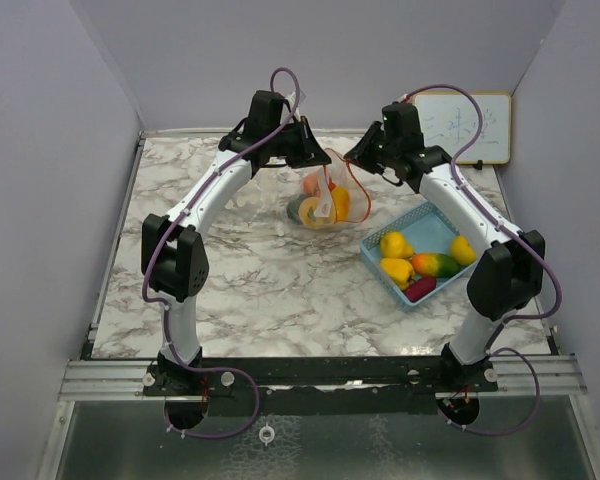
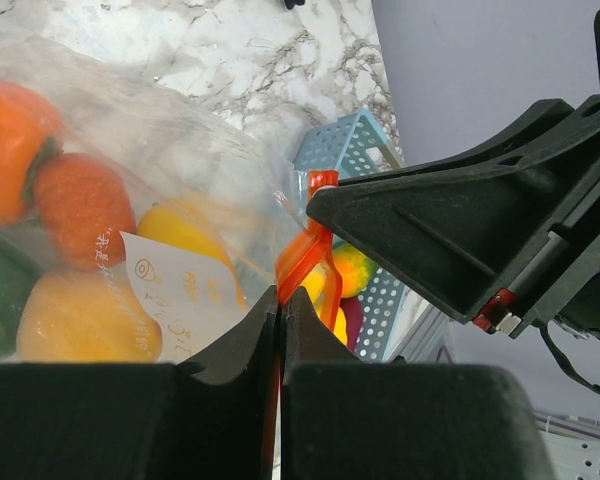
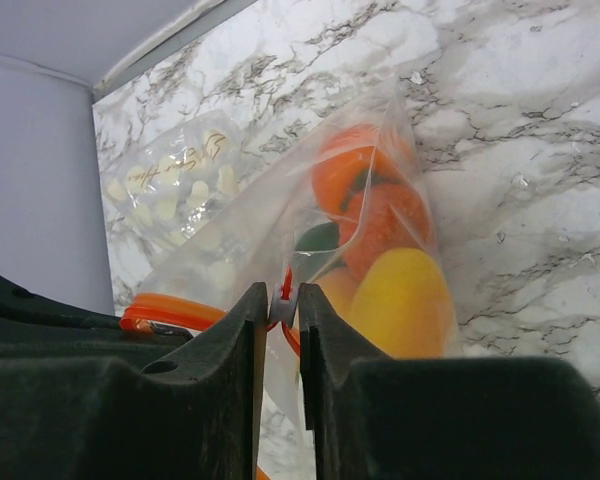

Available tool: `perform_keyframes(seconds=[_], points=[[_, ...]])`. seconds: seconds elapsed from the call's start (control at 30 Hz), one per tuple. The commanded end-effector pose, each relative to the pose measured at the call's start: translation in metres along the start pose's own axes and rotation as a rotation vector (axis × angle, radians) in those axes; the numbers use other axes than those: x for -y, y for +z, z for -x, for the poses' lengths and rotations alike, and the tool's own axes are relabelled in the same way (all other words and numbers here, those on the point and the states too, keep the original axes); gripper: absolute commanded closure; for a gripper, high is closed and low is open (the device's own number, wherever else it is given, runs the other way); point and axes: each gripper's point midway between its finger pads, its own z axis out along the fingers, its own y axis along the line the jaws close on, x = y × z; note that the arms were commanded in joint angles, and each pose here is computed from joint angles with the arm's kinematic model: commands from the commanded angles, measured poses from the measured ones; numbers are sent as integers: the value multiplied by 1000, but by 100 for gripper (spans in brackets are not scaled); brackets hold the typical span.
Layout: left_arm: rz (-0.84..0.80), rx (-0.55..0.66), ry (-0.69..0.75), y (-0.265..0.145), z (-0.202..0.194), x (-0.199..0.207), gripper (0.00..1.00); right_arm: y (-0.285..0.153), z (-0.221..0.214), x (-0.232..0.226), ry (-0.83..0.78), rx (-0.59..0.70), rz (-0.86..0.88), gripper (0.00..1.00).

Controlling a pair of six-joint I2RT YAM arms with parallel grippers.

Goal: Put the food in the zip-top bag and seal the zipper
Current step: Zip the zipper food storage bag.

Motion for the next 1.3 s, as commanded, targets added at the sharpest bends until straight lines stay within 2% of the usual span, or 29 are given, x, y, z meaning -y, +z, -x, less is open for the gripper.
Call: perform_keyframes(seconds=[0.0,0.1,0.3,0.4,0.5,0.6,0.67,0.7,0.83,0.93,1.1,1.27], points=[[-75,15,30,-5,5,22,100,2,5,-1,-19,33,-6,85],[-87,17,37,-6,5,26,100,1,15,-2,-46,80,-1,96],[-170,-16,77,-14,-8,36,100,-13,44,-26,-166,211,104,98],[-199,-40,161,-27,-17,41,74,-23,55,-44,-259,243,164,98],[-195,-7,287,-48,-13,42,62,-35,63,-56,-338,263,217,98],[-167,44,390,-73,-1,40,44,-49,69,-71,-390,281,289,98],[-132,82,468,-88,9,36,6,-57,72,-84,-435,280,346,98],[-122,119,524,-104,15,43,2,-61,73,-90,-460,278,374,98],[-39,235,740,-145,41,49,1,-83,80,-123,-559,283,505,98],[-17,311,901,-158,54,53,1,-97,72,-145,-630,257,635,98],[-198,317,1054,-144,52,74,6,-118,47,-164,-676,172,830,98],[-408,344,1083,-132,49,96,10,-129,27,-168,-718,88,940,98]])
